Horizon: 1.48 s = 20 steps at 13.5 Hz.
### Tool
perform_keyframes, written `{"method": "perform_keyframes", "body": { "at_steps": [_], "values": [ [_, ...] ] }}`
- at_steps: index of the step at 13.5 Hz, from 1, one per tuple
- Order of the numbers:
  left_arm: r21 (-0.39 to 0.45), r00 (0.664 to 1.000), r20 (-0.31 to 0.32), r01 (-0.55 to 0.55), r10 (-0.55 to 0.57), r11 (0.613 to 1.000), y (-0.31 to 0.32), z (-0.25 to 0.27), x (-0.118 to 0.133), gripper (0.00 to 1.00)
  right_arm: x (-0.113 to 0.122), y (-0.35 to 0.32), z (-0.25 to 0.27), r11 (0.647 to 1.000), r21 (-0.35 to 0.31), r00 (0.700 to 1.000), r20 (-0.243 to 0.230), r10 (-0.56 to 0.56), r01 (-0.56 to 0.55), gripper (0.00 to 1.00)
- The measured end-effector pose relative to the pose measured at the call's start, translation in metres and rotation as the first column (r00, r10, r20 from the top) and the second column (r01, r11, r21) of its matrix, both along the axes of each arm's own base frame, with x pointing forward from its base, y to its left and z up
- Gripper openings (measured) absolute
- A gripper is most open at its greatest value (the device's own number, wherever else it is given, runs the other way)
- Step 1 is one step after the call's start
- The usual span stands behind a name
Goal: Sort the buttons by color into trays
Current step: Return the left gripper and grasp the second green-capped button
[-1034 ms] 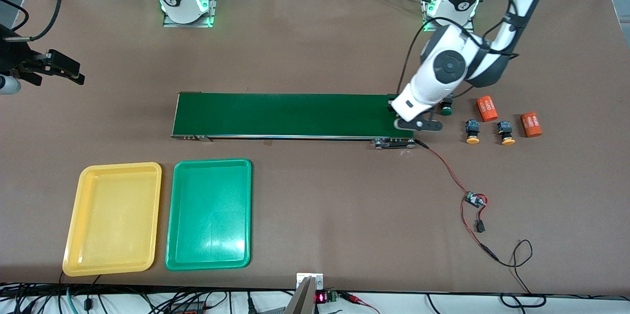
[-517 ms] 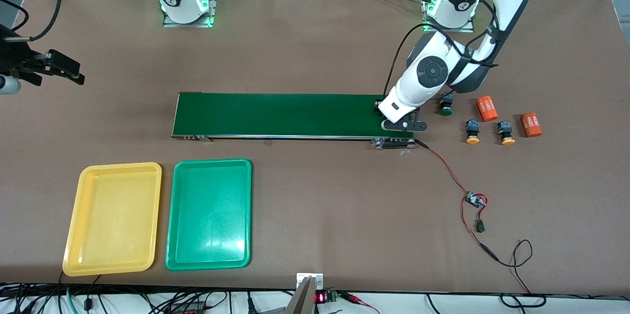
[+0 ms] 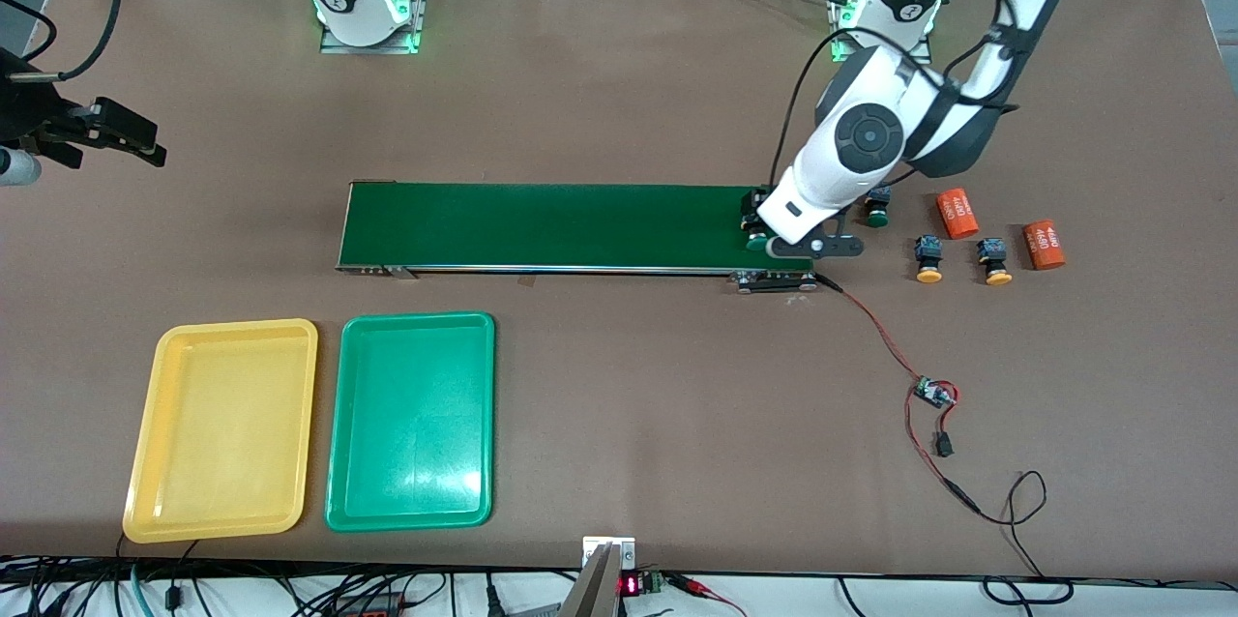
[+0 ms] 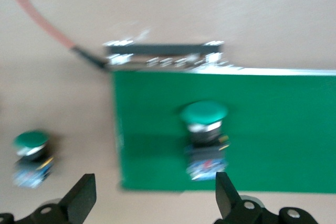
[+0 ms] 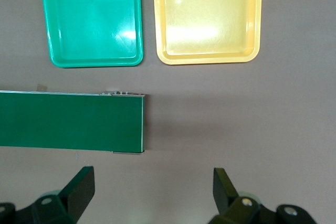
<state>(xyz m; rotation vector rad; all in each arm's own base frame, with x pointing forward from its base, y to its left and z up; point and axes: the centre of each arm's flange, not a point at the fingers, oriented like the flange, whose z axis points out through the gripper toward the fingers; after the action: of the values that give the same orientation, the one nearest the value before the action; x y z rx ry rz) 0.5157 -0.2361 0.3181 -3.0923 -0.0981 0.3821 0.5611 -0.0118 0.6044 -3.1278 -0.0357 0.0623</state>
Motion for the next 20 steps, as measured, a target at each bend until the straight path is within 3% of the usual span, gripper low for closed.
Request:
{"method": "perform_keyframes", "body": {
  "at_steps": [3,7,11,14,20],
  "values": [
    [0.036,0.995,-0.092,-0.04,0.043,0.999,0.079,-0.009,0.013,1.0,0.0,0.0,0.0,1.0,0.0,1.0,0.0,0.0,0.0,1.0],
    [-0.016,0.984,-0.173,0.049,-0.051,0.999,0.146,-0.039,0.001,1.0,0.0,0.006,0.0,1.0,0.0,1.0,0.0,0.011,-0.011,1.0],
    [0.002,0.981,-0.079,0.176,-0.175,0.984,0.141,-0.064,-0.037,1.0,0.0,0.011,0.0,1.0,0.0,1.0,0.0,0.02,-0.02,1.0],
    [0.026,0.971,-0.061,0.233,-0.231,0.972,0.139,-0.087,-0.067,1.0,0.0,0.011,0.0,1.0,0.0,1.0,0.0,0.02,-0.02,1.0],
    [-0.005,0.975,-0.027,0.221,-0.221,0.975,0.164,-0.122,-0.077,0.96,0.0,0.011,0.0,1.0,0.0,1.0,0.0,0.02,-0.02,1.0]
  ]
}}
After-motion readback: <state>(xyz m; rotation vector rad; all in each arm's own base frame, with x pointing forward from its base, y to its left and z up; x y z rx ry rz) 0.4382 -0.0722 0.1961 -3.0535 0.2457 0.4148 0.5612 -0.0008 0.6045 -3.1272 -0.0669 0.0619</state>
